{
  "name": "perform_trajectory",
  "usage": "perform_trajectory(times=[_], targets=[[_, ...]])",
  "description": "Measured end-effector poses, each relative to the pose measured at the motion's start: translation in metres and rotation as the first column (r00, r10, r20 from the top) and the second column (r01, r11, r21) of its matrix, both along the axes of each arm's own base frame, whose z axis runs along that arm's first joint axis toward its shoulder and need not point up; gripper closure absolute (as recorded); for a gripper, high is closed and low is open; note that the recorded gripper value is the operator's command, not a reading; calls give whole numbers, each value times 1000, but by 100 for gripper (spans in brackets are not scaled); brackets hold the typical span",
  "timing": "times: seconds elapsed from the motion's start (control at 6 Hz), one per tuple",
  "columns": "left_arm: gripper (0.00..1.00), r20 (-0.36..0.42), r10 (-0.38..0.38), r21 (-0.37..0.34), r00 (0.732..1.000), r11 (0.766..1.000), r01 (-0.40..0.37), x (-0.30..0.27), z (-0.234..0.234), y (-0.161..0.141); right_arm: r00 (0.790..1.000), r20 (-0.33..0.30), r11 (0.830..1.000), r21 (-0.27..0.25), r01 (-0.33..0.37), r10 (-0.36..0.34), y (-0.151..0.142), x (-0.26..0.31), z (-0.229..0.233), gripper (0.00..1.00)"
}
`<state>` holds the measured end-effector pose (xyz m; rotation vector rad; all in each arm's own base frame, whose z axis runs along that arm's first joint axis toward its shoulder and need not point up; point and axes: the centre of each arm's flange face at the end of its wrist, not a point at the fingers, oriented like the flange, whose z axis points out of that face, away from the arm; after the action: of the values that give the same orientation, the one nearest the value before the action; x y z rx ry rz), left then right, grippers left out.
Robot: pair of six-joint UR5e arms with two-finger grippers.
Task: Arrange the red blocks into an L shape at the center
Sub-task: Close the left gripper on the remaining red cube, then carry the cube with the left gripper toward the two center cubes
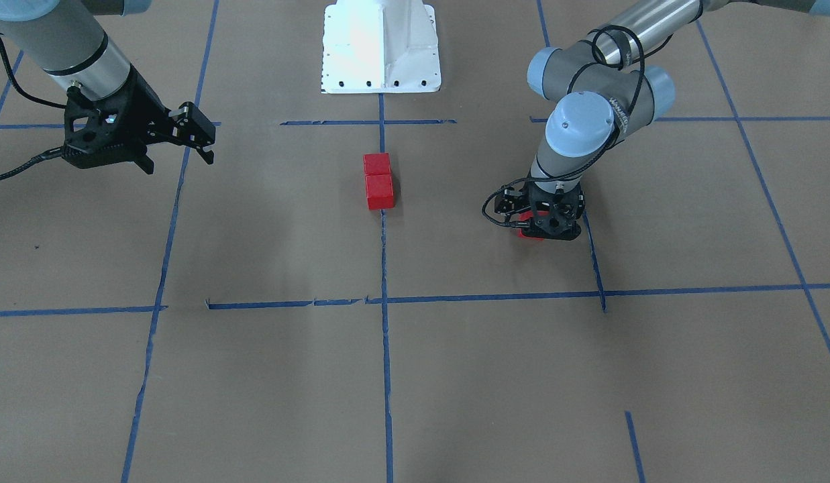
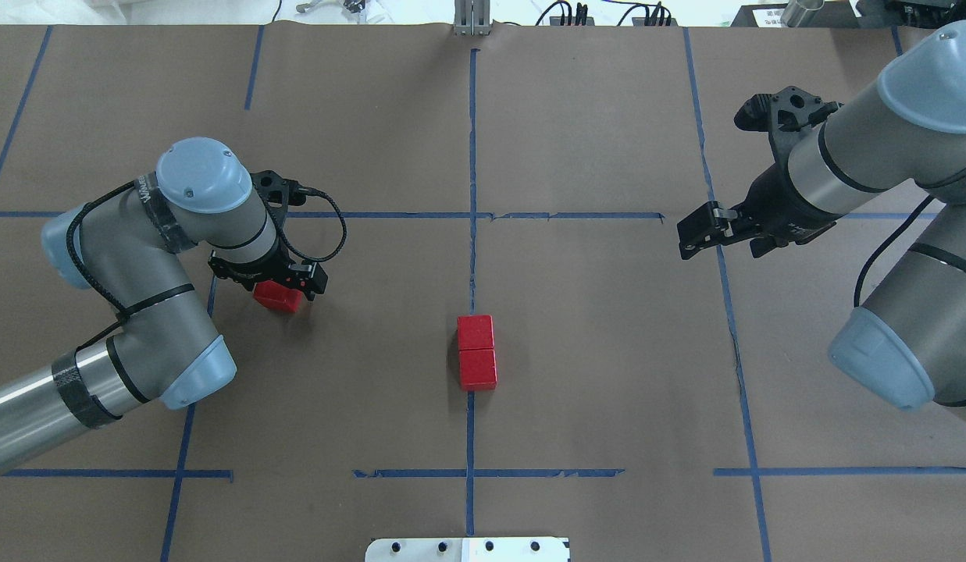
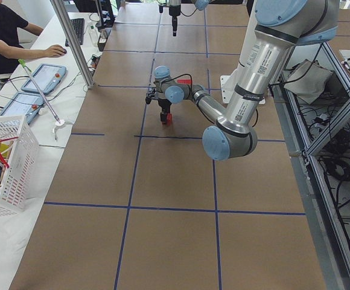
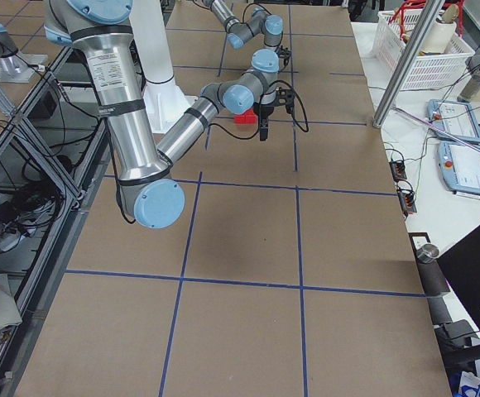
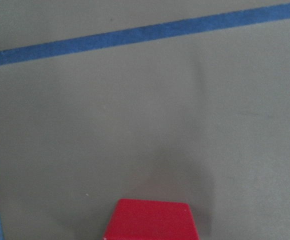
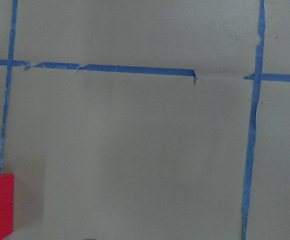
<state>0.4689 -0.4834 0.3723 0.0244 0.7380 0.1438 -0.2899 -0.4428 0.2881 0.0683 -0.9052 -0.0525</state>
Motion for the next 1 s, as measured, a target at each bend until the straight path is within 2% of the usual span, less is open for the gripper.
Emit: perform_trajectory(times=[0.17,0.33,0.67,0.83,1.0], targets=[[95,0,0,-1,1000,1000,0,0,0,0,1000,1,1000,1,0,0,0,0,-1,0],[100,-2,1,-2,1000,1000,-1,1,-1,0,1000,2,1000,2,0,0,0,0,-2,0],[100,-17,-1,-9,1000,1000,1,3,-16,-1,1000,3,1000,2,0,0,0,0,-2,0],[100,-34,-51,-53,998,997,49,7,-42,-2,1000,6,1000,4,0,0,1,1,-3,0],[100,-51,-152,-137,987,980,144,12,-73,-1,1000,9,1000,6,0,0,2,3,-4,0]])
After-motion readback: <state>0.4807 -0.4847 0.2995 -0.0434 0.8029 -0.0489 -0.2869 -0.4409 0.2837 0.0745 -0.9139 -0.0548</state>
